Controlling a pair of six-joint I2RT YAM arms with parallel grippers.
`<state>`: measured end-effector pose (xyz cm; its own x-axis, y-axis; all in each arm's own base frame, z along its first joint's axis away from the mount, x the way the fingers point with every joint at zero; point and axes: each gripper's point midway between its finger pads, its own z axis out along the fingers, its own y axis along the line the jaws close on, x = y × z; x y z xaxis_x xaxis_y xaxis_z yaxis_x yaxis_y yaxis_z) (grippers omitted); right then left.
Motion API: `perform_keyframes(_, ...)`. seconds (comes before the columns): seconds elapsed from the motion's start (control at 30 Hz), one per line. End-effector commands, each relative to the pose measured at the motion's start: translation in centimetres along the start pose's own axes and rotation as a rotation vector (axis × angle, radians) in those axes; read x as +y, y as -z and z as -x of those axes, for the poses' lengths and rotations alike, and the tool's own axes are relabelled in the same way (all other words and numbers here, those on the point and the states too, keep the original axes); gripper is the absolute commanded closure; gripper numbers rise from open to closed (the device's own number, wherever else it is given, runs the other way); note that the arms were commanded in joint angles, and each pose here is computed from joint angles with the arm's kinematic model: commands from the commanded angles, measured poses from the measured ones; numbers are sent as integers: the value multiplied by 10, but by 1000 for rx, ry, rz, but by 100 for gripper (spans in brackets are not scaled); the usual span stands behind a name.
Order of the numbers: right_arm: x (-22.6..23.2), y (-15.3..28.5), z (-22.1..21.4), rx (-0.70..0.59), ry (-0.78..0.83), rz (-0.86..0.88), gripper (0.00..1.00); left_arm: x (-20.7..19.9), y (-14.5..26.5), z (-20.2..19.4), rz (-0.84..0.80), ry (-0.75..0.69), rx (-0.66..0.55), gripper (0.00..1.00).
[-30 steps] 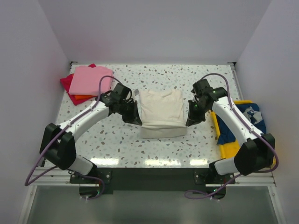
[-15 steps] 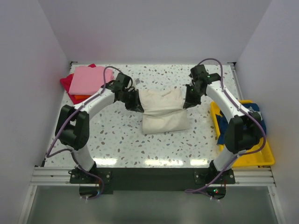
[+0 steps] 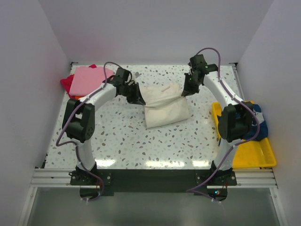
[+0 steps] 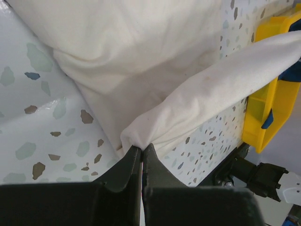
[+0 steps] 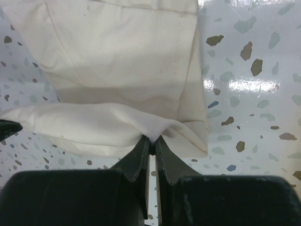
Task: Fold and stack the t-shirts
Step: Fold the tshirt
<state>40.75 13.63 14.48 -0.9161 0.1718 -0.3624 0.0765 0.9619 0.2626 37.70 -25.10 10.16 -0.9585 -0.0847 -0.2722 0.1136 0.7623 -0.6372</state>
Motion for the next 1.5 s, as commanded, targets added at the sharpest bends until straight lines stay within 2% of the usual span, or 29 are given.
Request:
perform_keyframes(0.0,6,13,37,-113,21,23,100,-22,10,35,-79,-44,-87,100)
perform_keyframes(0.4,13,2,73,-153,29,43,100,-19,15,75,-109,-36,-151,100)
perform_keyframes(1.03,24,-47,117,-196,13,78,100,7,-14,127,-173,24,-188,100)
perform_keyframes(1.17,29,-60,129,-234,15,113,100,18,-11,147,-144,55,-276,100)
perform_keyframes(1.2,33,-60,133,-245,18,132,95,16,-2,155,-148,58,-318,91)
perform_keyframes(1.23,38,-65,133,-235,19,158,87,16,3,163,-138,82,-360,54)
perform_keyframes(1.27,44,-58,144,-268,25,185,59,14,9,171,-140,72,-404,36)
perform_keyframes(1.3,48,-55,147,-276,27,197,51,8,20,178,-130,64,-446,27)
perform_keyframes(1.33,50,-51,150,-287,29,206,47,8,26,184,-107,55,-481,18)
perform_keyframes(1.37,54,-40,158,-324,39,220,41,8,31,185,-98,48,-500,15)
perform_keyframes(1.47,59,-20,162,-376,67,239,36,8,45,182,-58,18,-541,9)
